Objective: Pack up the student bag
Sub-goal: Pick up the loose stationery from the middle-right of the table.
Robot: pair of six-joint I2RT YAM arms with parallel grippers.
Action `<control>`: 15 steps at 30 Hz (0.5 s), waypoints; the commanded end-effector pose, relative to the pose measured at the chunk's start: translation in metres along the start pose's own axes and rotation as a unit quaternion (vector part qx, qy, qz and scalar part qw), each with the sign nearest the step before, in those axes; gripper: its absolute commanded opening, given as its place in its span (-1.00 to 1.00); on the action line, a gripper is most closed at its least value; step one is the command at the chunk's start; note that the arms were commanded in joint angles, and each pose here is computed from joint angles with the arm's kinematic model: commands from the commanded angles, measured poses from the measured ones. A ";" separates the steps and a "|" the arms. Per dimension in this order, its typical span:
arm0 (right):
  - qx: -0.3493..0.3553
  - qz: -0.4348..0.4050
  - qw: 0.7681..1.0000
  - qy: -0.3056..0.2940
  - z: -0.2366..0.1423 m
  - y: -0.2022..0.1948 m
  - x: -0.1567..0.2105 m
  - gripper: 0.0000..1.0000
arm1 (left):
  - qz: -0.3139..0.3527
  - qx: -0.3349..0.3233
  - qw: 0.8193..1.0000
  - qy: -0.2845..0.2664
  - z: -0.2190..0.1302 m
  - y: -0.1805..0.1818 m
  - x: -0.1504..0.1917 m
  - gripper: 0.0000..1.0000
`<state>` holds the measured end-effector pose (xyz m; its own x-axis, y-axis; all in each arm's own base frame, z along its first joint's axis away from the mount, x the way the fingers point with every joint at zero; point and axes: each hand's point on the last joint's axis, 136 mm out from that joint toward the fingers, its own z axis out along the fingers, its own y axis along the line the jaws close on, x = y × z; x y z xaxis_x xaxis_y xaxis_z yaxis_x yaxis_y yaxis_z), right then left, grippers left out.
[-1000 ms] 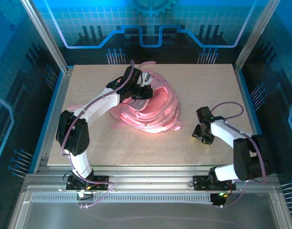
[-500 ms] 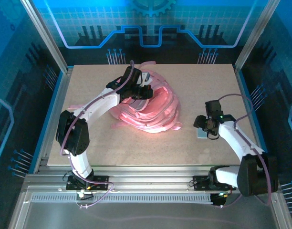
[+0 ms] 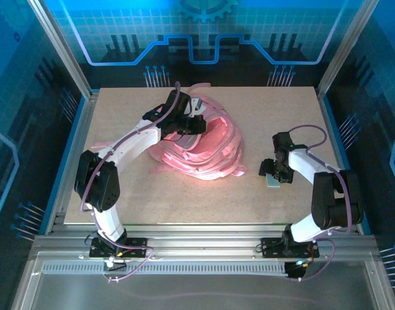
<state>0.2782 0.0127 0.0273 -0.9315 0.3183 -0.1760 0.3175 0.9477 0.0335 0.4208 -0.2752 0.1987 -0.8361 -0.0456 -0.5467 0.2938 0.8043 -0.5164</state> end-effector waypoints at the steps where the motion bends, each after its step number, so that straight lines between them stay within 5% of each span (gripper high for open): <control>1: 0.033 0.018 0.999 -0.001 -0.006 -0.014 -0.004 0.59 | -0.007 0.012 0.999 -0.029 -0.023 -0.010 -0.014 -1.00; 15: -0.021 0.035 0.998 0.047 0.018 0.007 0.010 0.18 | -0.003 0.012 0.999 -0.032 -0.028 -0.011 -0.014 -1.00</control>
<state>0.2739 0.0158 0.0133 -0.9300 0.3523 -0.1051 0.3503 0.9359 0.0376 0.4201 -0.2748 0.2006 -0.8342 -0.0466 -0.5495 0.2954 0.8036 -0.5166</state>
